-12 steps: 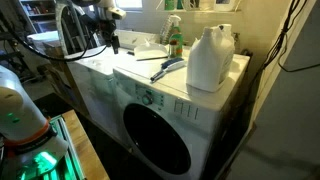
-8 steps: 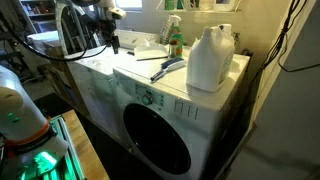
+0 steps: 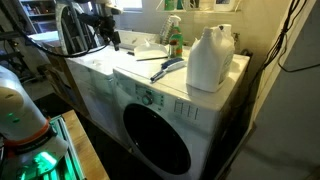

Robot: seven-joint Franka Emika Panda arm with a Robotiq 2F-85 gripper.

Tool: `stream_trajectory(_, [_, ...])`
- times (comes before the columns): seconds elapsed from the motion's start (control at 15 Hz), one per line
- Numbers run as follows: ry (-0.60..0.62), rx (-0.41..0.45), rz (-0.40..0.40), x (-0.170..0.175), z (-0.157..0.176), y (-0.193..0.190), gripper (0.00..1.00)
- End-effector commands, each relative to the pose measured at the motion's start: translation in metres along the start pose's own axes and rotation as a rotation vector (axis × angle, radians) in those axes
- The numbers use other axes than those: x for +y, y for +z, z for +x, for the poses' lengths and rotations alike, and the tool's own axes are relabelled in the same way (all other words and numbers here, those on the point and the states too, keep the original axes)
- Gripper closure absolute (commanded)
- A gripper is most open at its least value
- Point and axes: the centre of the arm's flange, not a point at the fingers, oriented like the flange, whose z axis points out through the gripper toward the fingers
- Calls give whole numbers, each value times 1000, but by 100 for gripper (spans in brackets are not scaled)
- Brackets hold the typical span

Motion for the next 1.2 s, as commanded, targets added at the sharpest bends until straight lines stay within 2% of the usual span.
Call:
stream_trajectory(0.0, [-191,15,-62,-34,23,-11,0])
stream_trajectory(0.2, [-350,32,-122,-59,41,-15,0])
stream_trajectory(0.47, [-562,98,-138,-89,69,-9,0])
stream_trajectory(0.53, [-578,104,-128,-94,76,-5,0])
stream_trajectory(0.6, [-510,93,-125,-87,56,-15,0])
stream_trajectory(1.13, [-574,98,-97,-100,78,-1,0])
